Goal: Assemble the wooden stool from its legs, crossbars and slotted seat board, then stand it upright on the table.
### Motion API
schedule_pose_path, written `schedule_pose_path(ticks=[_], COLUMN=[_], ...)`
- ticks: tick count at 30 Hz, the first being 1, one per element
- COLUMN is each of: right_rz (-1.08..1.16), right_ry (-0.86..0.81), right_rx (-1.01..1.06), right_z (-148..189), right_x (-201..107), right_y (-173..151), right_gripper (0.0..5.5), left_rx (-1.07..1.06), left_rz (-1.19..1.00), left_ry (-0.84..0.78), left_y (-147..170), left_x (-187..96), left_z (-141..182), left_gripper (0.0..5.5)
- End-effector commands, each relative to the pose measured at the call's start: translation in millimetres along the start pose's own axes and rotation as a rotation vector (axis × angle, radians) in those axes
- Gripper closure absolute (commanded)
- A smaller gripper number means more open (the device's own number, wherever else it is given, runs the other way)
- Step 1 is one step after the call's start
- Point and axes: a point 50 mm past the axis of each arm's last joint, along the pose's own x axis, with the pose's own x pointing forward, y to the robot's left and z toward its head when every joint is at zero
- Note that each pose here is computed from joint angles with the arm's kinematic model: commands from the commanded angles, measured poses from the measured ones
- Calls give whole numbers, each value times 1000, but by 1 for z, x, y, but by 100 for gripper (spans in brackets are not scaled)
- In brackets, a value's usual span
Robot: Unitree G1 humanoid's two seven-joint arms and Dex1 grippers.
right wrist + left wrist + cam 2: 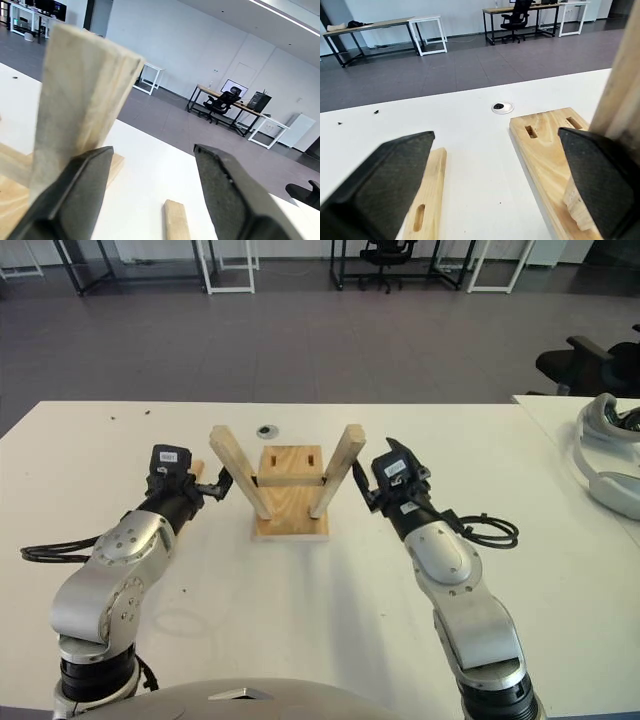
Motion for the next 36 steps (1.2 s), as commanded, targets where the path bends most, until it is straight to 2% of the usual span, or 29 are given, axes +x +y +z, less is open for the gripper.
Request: schedule_pose_path(ticks=[1, 2, 4, 7, 9, 11, 15, 17, 19, 21, 23, 25, 27, 29, 31, 33, 35, 36], right_rz=[-130, -173, -169, 39, 207, 289, 310, 301, 303, 311, 305, 293, 92, 11, 52, 259, 583, 699], right_ry=[46, 3, -168, -538, -655, -548, -196, -12, 17, -53, -127, -237, -227, -155, -71, -19, -81, -106], right_rx=[47, 49, 124, 379, 494, 521, 532, 553, 557, 567, 564, 597, 524, 440, 348, 239, 249, 248], right_z=[-19, -12, 20, 95, 121, 106, 51, 16, 9, 23, 36, 53, 47, 25, 0, -28, -25, -20], right_x=[9, 16, 30, 38, 34, 38, 51, 57, 60, 62, 64, 64, 74, 87, 97, 99, 85, 77], right_y=[-37, -55, -79, -87, -76, -58, -26, -14, -10, -15, -25, -41, -79, -100, -97, -71, -27, -11], right_gripper=[248, 248, 248, 248, 248, 248, 248, 248, 248, 248, 248, 248, 248, 248, 248, 248, 248, 248], left_rx=[171, 238, 215, -95, -146, -82, -130, -136, -89, -69, -73, -103, -121, -129, -114, 38, 251, 307], left_rz=[30, 68, 51, -270, -435, -455, -476, -513, -580, -617, -595, -559, -436, -290, -214, -263, -473, -569], left_ry=[-43, -87, -268, -710, -794, -681, -423, -271, -195, -243, -368, -520, -684, -712, -662, -462, -86, 54], left_y=[57, 76, 88, 47, 22, 13, 13, 0, -19, -26, -17, 2, 45, 89, 113, 118, 110, 105], left_x=[8, 12, 19, 12, 4, 15, 50, 67, 71, 69, 67, 57, 44, 41, 42, 34, 2, -14], left_z=[4, 15, 56, 149, 169, 144, 81, 38, 14, 24, 55, 97, 139, 145, 129, 81, 11, -12], left_gripper=[91, 91, 91, 91, 91, 91, 91, 91, 91, 91, 91, 91, 91, 91, 91, 91, 91, 91])
